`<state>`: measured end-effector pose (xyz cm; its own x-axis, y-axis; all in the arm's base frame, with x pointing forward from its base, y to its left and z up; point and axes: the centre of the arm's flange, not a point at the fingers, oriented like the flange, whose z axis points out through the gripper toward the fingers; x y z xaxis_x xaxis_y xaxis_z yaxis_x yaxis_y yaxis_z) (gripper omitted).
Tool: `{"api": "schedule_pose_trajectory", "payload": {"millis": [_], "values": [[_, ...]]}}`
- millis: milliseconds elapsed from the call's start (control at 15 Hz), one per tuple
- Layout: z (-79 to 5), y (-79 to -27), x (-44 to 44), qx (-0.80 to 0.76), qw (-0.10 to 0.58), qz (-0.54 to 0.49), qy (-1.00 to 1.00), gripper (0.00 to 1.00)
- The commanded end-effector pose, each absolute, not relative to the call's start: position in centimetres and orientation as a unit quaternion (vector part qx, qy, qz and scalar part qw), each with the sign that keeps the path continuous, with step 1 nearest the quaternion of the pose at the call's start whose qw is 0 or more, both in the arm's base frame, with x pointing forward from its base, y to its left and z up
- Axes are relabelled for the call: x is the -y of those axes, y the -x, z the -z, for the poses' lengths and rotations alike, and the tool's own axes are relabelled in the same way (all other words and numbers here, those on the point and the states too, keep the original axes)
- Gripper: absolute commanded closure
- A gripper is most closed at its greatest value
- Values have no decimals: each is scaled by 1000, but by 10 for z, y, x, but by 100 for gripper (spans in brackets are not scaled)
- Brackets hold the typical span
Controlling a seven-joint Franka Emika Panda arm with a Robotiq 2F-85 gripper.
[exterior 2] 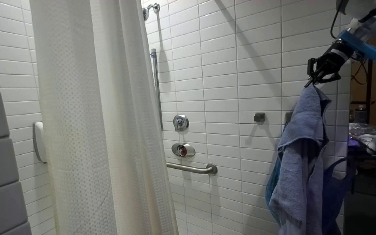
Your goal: Remove the towel from the hook on the left and put it on the right hook
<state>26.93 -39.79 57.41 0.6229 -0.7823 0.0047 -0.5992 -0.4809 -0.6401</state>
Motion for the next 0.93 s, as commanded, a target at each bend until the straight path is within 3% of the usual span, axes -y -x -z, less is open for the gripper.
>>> {"api": "schedule_pose_trajectory", "payload": {"millis": [0, 867], "values": [[-592, -273, 376, -417, 263, 173, 853, 99], [-579, -295, 386, -572, 60, 276, 770, 99]]}}
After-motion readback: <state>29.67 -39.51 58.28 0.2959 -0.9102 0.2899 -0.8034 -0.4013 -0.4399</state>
